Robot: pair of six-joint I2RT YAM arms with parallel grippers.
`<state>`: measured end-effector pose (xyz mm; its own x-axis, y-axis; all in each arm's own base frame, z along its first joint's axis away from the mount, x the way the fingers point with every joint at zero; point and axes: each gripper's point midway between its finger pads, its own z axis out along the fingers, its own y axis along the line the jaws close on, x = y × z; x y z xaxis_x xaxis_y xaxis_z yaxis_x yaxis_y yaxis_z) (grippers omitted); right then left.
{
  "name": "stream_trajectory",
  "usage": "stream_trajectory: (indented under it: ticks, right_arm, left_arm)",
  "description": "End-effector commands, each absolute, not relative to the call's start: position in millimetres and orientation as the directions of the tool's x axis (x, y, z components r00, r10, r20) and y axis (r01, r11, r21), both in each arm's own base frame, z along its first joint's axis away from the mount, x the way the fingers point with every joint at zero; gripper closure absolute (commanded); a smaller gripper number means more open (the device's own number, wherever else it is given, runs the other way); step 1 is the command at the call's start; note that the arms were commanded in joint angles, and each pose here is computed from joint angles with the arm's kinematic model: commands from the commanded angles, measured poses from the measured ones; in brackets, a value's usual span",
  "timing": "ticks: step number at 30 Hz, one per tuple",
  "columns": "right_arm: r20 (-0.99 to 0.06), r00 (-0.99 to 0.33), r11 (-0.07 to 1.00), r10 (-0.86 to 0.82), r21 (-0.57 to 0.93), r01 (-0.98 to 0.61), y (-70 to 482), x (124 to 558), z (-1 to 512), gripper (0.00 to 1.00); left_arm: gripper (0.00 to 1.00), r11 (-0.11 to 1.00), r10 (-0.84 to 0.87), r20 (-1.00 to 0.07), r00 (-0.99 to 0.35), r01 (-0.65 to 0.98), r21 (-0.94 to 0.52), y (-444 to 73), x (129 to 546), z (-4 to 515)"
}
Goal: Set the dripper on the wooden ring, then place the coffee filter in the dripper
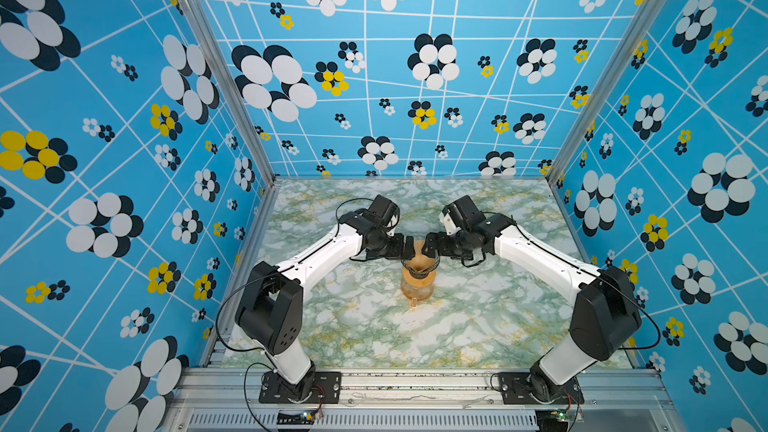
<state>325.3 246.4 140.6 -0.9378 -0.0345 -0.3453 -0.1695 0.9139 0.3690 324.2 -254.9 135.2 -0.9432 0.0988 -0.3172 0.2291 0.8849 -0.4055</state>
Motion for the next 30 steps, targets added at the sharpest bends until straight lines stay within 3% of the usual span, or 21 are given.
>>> stream_trajectory:
  ticks: [1,11,19,30]
  right_arm:
    - [-0.339,-0.941,0.926,-0.023,0.348,-0.148,242,329,138,0.05]
    - [-0.339,-0.940,0.922,-0.029,0.354,-0.156,242,326,139,0.05]
    - [-0.366,-0.929,0.880,-0.052,0.423,-0.216,250,314,157,0.05]
    - [-0.317,-0.945,0.899,-0.080,0.386,-0.205,245,297,139,0.05]
  left_arm:
    - [0.01,0.897,0.094,-0.326,-0.941,0.222,-0.382,-255,331,132]
    - [0.01,0.913,0.102,-0.322,-0.941,0.217,-0.345,-250,328,129]
    - [0.01,0.866,0.126,-0.378,-0.917,0.287,-0.409,-263,320,153]
    - [0.01,0.871,0.171,-0.369,-0.914,0.315,-0.377,-253,307,157]
